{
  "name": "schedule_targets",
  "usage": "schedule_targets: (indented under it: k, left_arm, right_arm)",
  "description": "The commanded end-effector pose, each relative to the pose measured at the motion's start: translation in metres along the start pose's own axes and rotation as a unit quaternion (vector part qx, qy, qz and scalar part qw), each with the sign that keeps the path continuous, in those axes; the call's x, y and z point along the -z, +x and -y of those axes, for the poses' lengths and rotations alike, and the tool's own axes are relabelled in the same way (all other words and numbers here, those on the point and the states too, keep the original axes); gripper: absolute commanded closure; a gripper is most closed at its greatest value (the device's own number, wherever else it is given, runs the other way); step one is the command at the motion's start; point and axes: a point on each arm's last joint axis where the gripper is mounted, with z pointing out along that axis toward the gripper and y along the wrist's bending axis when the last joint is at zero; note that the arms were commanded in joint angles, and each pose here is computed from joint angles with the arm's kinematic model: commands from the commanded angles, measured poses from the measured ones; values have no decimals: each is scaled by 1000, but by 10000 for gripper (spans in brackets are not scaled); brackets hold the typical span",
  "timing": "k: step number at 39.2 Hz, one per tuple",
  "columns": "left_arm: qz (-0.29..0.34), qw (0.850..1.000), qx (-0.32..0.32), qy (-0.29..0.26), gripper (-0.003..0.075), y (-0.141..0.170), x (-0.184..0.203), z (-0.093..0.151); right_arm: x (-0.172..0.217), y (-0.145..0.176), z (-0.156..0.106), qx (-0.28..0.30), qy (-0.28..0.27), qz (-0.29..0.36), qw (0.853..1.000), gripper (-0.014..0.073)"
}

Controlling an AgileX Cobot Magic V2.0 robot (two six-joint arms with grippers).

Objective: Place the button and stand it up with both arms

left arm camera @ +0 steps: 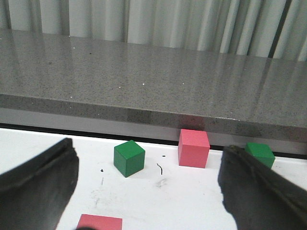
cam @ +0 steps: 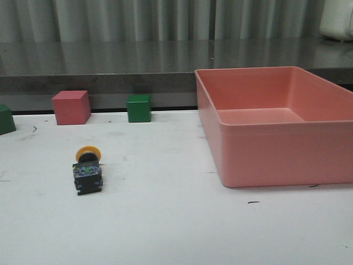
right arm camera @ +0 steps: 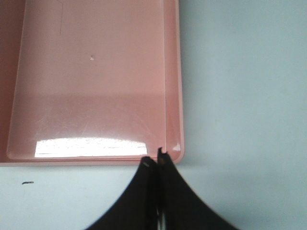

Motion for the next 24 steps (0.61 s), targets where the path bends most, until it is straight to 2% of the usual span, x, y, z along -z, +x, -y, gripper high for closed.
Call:
schedule_targets:
  k: [1, 7, 10, 17, 24]
  left_arm:
    - [56, 998, 1, 4, 156, -20, 1, 2]
    - [56, 998, 1, 4, 156, -20, 1, 2]
    - [56, 998, 1, 4, 156, -20, 1, 2]
    - [56, 998, 1, 4, 156, -20, 1, 2]
    - [56, 998, 1, 4, 156, -20, 1, 2]
  right_arm:
    - [19, 10, 4, 18, 0, 123, 992, 657]
    - [34, 53, 6, 20, -11, 204, 979, 657]
    - [46, 73, 7, 20, -17, 256, 966, 657]
    - [74, 116, 10, 20, -25, 374, 927, 657]
    - [88, 143, 12, 19, -29, 444, 895, 657]
